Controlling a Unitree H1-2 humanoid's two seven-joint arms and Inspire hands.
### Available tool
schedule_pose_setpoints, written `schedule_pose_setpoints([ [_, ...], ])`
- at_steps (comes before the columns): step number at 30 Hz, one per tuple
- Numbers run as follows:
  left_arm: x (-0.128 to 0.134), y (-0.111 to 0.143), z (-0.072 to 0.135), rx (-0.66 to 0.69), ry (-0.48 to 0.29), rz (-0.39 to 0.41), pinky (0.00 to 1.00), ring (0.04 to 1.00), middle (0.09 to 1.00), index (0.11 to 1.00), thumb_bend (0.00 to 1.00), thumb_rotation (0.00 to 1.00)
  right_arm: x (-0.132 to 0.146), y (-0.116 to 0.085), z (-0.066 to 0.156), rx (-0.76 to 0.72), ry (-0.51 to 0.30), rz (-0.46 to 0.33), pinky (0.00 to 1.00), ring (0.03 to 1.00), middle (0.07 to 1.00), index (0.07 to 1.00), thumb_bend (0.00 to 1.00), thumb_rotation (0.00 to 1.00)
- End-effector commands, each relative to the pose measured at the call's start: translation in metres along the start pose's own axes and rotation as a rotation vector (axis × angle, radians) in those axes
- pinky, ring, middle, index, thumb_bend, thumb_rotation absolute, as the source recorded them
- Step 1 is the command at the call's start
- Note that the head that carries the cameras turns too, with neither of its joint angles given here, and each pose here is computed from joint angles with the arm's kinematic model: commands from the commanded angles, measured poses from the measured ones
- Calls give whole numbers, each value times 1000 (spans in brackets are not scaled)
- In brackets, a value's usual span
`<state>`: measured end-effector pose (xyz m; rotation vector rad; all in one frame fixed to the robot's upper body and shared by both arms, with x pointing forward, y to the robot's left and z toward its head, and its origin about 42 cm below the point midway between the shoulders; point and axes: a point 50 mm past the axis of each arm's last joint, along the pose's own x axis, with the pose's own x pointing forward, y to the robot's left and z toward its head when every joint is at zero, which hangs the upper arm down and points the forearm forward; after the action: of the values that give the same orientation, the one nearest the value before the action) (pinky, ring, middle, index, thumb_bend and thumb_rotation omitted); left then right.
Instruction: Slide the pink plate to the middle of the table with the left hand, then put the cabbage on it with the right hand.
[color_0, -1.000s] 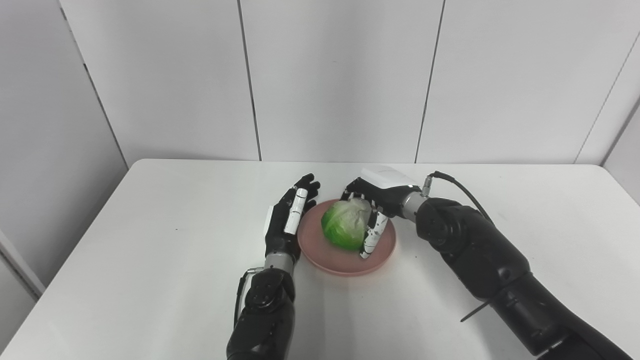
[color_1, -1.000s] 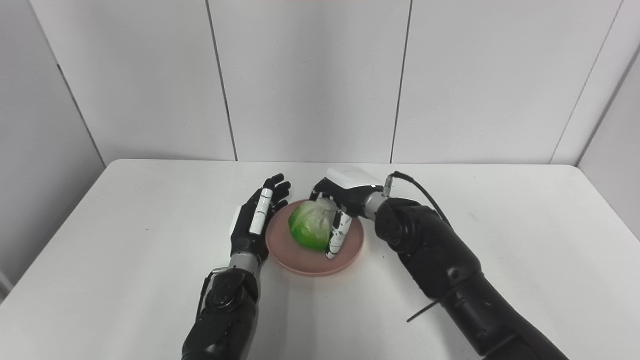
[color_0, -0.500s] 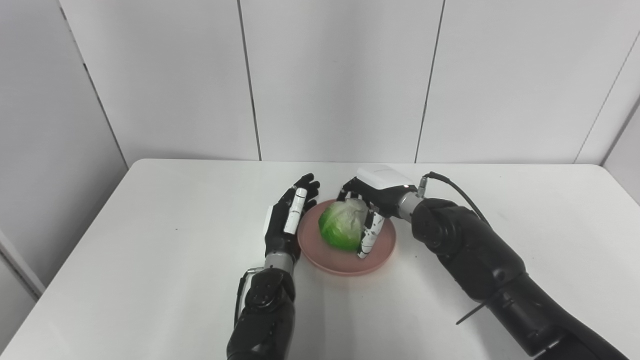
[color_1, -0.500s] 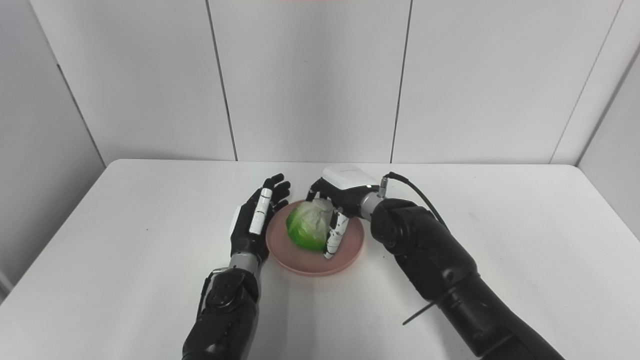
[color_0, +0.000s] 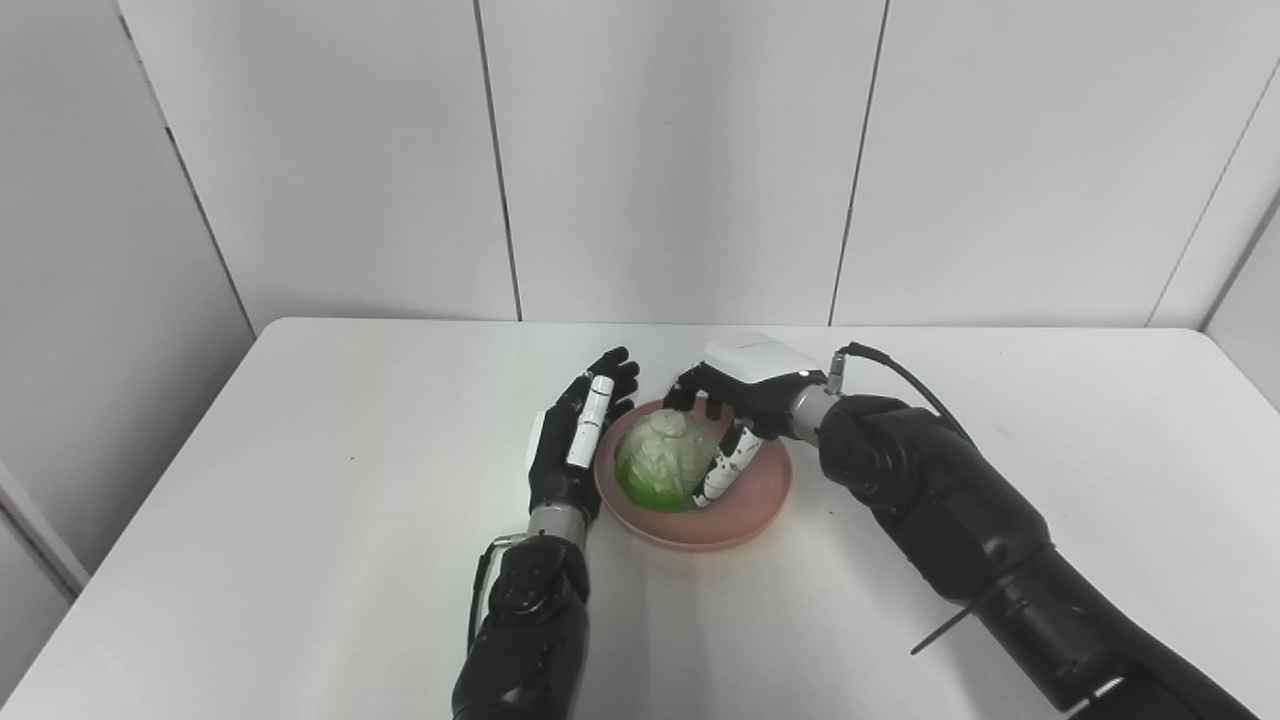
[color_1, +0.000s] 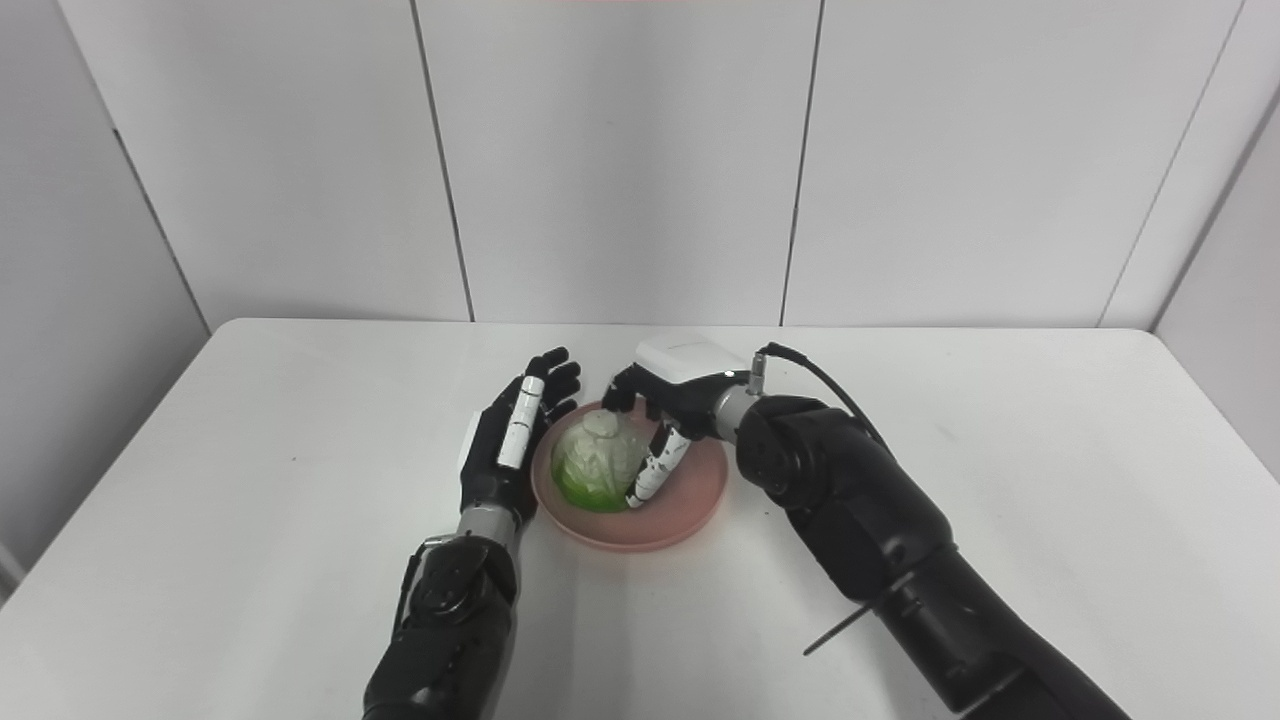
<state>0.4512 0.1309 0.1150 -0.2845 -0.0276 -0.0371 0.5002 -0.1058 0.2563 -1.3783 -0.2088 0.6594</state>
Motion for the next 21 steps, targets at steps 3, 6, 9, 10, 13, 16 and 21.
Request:
schedule_pose_setpoints([
  [3,-8,9,-18,-9,92,25,854,832,786,758,778,752,-1,-45,14,-54,-35,-90,587,740,802,696,1000,255],
  [6,-7,10,-18,-8,95,25,841,823,771,750,777,745,-1,-46,13,-49,-35,-94,603,750,810,697,1000,247],
  [9,-7,10,-19,-9,97,26,838,823,766,749,778,743,-2,-47,12,-46,-38,-97,612,754,809,699,1000,245],
  [10,-7,10,-19,-6,97,24,843,826,767,747,778,744,-3,-48,12,-45,-41,-98,617,753,804,700,1000,248],
  [13,-7,11,-18,1,94,19,846,830,770,747,769,752,-6,-50,11,-38,-48,-106,636,760,796,699,1000,267],
  [16,-6,12,-17,15,90,15,845,832,776,753,767,762,-10,-52,9,-37,-58,-117,622,759,795,703,1000,360],
  [21,-4,16,-13,34,82,11,840,835,784,744,786,771,-19,-55,-2,17,-85,-147,563,690,740,737,1000,475],
])
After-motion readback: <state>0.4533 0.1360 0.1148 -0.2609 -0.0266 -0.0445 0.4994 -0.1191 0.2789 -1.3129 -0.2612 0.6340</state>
